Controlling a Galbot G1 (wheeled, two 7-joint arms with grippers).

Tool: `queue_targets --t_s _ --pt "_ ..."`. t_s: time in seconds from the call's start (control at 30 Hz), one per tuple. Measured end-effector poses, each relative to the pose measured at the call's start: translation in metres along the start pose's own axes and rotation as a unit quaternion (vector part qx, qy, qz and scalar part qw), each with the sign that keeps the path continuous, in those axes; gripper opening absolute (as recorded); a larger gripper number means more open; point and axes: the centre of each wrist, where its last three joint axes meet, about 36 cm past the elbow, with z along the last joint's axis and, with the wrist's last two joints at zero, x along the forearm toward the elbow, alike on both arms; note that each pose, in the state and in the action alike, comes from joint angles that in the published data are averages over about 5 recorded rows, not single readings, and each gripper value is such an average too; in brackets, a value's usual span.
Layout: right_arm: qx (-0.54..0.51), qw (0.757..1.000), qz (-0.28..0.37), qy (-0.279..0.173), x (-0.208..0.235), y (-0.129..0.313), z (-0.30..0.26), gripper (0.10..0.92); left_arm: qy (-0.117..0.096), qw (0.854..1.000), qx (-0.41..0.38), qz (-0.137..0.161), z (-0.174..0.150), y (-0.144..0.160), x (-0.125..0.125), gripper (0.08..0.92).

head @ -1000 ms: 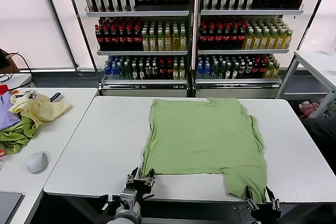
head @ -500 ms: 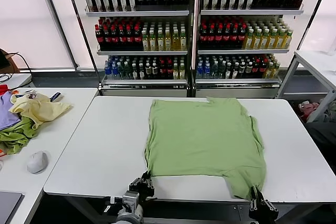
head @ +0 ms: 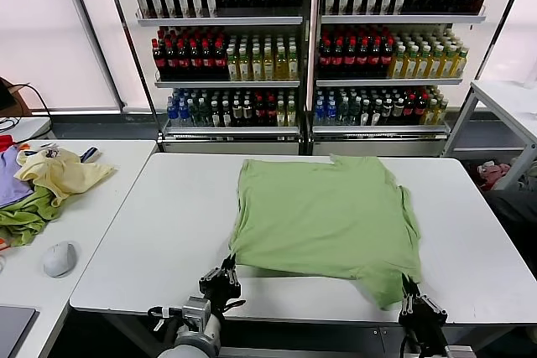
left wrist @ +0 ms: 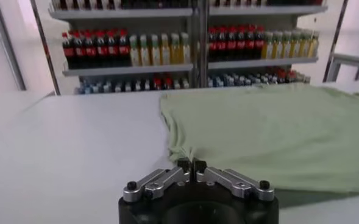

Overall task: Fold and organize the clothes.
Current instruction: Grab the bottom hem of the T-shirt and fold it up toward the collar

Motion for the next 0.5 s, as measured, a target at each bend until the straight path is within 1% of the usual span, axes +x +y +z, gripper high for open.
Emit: queue_targets --t_s 0.27,0.5 --pt "0.006 1.000 0.001 -0.026 -0.036 -0.012 -0.014 0.131 -0.029 0.999 0.007 0.011 -0.016 0.006 -0.010 0.097" --pt "0.024 0.999 0.000 -0.044 -0.079 -0.024 -0.024 0.131 -0.040 0.999 0.002 0.016 -0.025 0.006 -0.034 0.097"
